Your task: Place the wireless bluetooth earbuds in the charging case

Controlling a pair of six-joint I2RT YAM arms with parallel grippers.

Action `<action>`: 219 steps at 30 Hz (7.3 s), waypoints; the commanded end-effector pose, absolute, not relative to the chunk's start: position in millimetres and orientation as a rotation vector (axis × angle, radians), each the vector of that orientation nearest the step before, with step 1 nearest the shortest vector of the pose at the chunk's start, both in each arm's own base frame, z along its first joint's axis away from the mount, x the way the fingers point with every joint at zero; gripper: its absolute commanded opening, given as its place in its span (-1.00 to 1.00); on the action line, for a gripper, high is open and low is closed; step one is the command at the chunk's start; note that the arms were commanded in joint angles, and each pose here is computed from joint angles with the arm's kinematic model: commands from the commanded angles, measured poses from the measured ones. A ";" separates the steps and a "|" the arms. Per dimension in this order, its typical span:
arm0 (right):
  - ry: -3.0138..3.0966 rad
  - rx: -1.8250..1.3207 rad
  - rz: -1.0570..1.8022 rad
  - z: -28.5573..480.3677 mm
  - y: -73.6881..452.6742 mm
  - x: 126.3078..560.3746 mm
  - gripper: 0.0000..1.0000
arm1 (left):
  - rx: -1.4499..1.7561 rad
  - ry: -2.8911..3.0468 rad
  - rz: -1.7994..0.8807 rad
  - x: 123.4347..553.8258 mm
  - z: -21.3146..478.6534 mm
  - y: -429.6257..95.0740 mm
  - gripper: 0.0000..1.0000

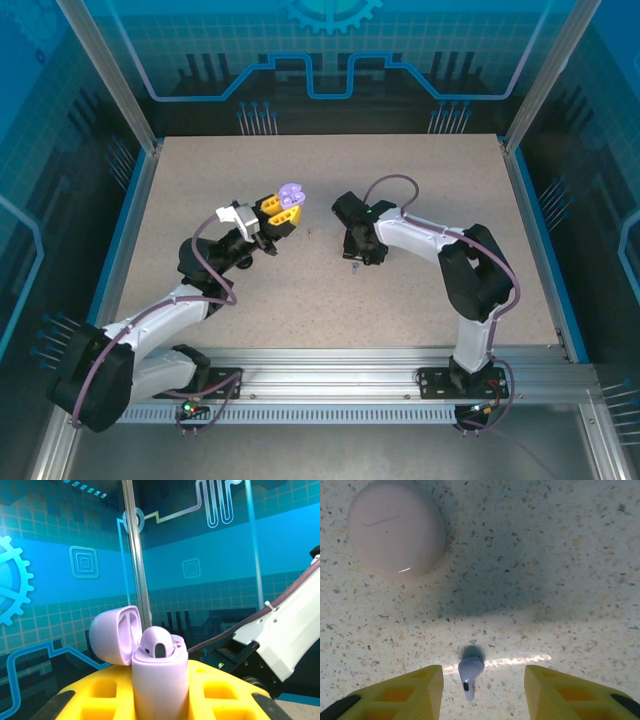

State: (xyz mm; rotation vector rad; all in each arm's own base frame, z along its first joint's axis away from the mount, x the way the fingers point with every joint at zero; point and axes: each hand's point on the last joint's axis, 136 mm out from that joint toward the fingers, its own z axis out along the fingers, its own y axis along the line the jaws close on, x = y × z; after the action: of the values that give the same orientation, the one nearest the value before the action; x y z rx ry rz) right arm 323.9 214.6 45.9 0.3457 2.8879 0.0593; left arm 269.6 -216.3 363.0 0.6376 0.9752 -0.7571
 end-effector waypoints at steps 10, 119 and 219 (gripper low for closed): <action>2.919 0.352 0.053 30.4 224.3 325.3 -0.14 | 0.651 0.940 -0.758 266.0 371.6 -218.4 -1.00; 2.074 -0.070 0.631 401.0 281.3 287.6 -0.61 | 0.699 0.965 -0.775 277.2 352.2 -241.4 -1.00; 1.879 -0.099 0.744 377.4 324.5 289.8 -0.66 | 0.711 0.934 -0.778 269.5 370.5 -241.8 -1.00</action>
State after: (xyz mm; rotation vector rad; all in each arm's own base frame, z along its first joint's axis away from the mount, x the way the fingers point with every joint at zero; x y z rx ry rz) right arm 283.2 327.1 387.2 -0.1285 1.8686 0.7577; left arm 282.0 -242.3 343.4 0.6936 1.0306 -0.7913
